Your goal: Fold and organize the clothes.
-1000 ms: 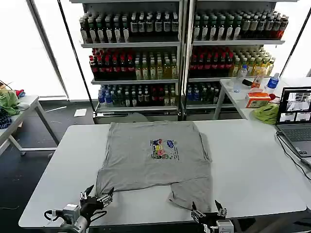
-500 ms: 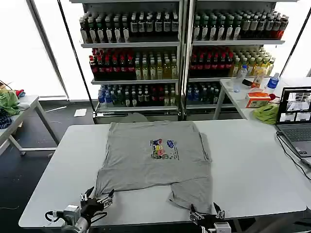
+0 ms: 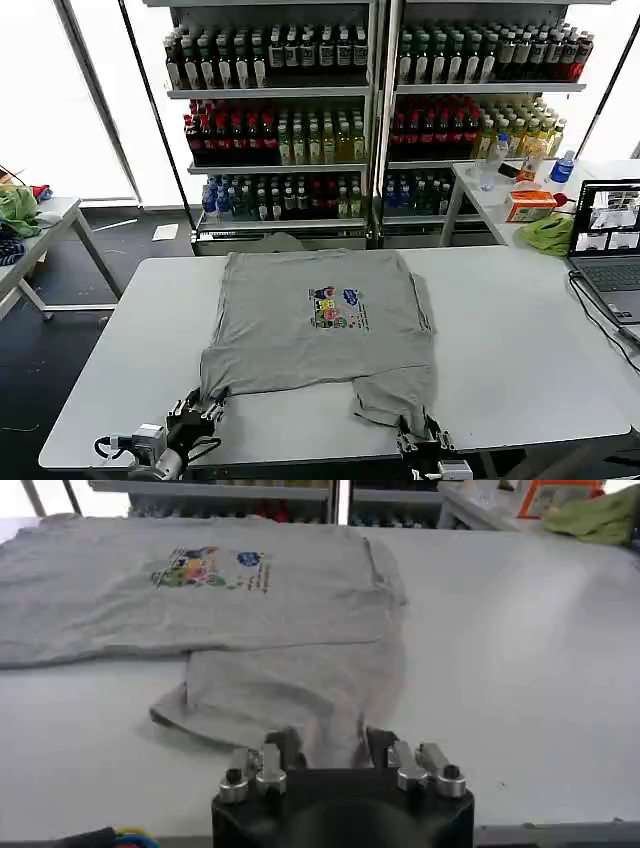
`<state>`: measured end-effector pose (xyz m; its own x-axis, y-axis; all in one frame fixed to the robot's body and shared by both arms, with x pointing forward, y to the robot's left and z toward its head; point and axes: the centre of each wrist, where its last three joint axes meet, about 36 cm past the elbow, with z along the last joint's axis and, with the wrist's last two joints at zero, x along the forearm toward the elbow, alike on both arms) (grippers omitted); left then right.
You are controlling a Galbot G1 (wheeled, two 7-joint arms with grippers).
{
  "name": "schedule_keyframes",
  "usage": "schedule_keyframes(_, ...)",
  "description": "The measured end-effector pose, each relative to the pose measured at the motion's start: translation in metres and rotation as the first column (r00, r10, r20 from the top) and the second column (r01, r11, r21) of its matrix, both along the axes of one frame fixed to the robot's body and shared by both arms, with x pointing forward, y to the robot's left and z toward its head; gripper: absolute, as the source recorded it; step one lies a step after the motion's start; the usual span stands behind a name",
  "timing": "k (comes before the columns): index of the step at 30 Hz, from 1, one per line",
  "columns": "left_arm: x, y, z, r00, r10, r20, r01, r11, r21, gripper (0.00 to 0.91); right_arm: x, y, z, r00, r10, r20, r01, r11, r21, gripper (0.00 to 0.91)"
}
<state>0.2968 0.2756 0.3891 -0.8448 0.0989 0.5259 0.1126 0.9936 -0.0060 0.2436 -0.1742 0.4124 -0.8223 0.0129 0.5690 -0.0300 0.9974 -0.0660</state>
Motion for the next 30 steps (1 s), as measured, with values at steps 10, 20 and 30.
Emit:
schedule_keyframes(10,-0.001,-0.007,0.001,1.000,-0.011,0.001,0.011,1.000,-0.010,0.000,0.003,-0.002,0.002,1.000,-0.011,0.015,0.011,1.000,0.005,0.000)
schedule_keyframes(20,0.001,-0.013,0.004,0.999,-0.014,0.029,0.014,1.000,-0.023,0.000,0.014,-0.004,0.016,0.995,-0.038,0.094,0.035,0.999,0.029,0.000)
schedule_keyframes(30,0.010,-0.018,0.018,0.994,-0.009,0.106,0.015,0.998,-0.055,0.000,0.036,-0.012,0.028,0.980,-0.068,0.189,0.058,0.997,0.058,0.000)
